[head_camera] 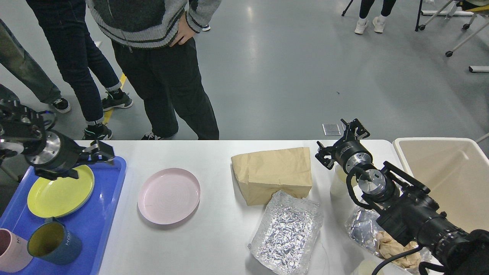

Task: Tidy desktop
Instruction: 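Release the mug on the tray and raise the left gripper, then reach the left gripper to the pink plate's edge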

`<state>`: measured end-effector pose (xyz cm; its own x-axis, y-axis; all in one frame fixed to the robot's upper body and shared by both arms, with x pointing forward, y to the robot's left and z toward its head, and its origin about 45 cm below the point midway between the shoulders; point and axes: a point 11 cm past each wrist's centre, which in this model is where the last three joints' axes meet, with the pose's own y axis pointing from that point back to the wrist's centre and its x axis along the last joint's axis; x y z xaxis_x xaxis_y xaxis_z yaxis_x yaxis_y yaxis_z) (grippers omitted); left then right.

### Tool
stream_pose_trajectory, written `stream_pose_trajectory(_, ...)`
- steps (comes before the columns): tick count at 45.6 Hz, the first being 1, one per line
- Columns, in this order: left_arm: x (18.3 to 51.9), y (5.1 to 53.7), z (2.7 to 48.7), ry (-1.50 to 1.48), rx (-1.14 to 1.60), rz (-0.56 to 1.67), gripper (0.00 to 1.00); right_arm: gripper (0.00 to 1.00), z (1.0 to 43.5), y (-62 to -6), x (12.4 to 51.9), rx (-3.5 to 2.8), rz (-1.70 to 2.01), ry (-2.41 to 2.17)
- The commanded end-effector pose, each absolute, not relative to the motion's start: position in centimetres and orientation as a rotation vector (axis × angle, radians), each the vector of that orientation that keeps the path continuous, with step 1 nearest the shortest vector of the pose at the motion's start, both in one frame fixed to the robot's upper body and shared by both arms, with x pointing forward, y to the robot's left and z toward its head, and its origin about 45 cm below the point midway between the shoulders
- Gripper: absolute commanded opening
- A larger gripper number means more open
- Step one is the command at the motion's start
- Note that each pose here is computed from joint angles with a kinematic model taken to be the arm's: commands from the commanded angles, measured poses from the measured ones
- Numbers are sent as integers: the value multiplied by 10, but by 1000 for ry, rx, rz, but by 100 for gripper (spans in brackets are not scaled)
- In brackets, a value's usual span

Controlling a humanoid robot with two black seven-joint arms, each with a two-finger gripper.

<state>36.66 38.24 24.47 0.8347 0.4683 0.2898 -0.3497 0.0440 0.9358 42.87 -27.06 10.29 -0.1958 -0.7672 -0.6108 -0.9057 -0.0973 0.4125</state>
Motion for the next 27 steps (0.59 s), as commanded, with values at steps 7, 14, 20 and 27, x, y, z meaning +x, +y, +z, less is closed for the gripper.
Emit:
stream_pose_trajectory(7, 371, 347, 225, 108, 1307, 584, 95, 100, 103, -271, 429, -1869, 1169, 1983)
stream_pose_trajectory(14, 361, 337, 192, 147, 1310, 531, 95, 100, 103, -271, 429, -1870, 1168, 1982)
stream_pose_trajectory(20, 356, 341, 173, 165, 1332, 520, 95, 100, 103, -270, 429, -1870, 1169, 1981)
stream_pose_trajectory(27, 356, 337, 151, 162, 1329, 528, 95, 100, 104, -269, 429, -1871, 1169, 1978)
